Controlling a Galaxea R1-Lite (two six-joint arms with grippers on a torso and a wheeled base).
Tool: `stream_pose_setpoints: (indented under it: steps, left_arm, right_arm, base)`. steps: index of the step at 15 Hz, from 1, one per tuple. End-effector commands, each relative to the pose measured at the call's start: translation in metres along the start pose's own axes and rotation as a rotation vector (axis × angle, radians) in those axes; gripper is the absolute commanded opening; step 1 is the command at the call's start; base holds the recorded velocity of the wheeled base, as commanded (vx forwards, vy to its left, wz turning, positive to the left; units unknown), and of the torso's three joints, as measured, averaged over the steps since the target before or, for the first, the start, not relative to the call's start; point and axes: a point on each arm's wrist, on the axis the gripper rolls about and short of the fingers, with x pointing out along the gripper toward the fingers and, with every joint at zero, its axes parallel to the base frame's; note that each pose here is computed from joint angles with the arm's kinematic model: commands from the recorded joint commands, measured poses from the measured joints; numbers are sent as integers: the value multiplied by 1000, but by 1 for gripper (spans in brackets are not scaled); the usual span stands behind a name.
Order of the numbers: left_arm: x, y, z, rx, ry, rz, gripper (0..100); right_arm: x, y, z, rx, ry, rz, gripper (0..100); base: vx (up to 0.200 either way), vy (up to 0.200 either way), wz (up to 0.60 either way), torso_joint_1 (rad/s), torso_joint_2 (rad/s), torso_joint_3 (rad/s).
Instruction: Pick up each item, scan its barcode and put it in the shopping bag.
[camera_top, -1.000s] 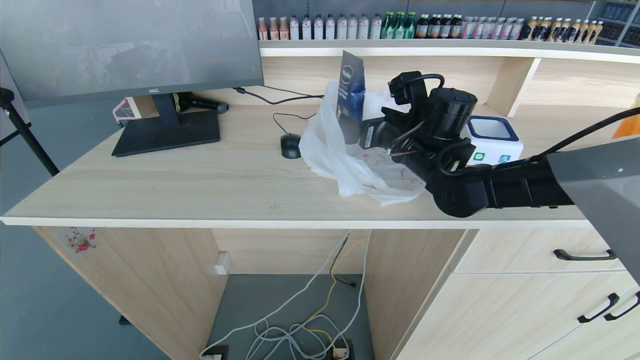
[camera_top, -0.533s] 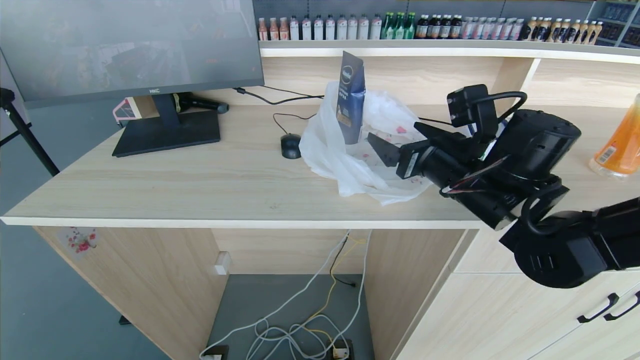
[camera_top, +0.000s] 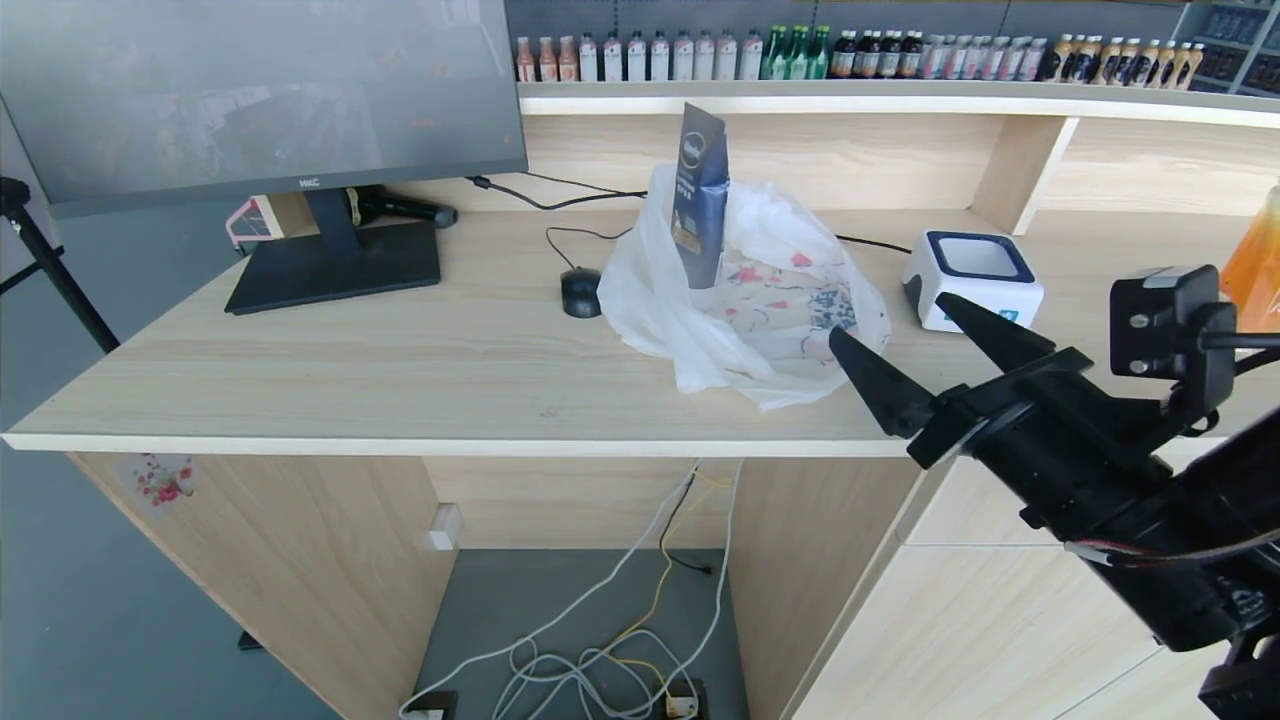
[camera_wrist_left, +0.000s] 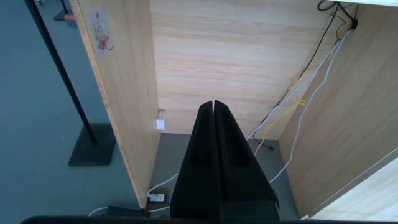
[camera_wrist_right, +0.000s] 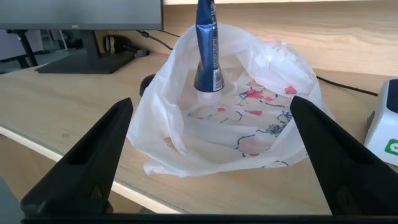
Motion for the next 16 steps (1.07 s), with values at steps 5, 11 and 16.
stream_pose_setpoints:
  steps: [5,11,16]
  left_arm:
    - [0,0,0,0,0,0,0]
    - [0,0,0,-9,-2,0,0]
    - [0,0,0,-10,-2,0,0]
  right_arm:
    - [4,-6,20,17,-85,-24,100]
    - [-7,-8,32,3,-117,-31,100]
    - [-6,-10,37,-6,-138,-37,100]
  base:
    - [0,0,0,0,0,0]
    - [0,-167,0,0,3,3]
    - [0,-200,0,0,2,0]
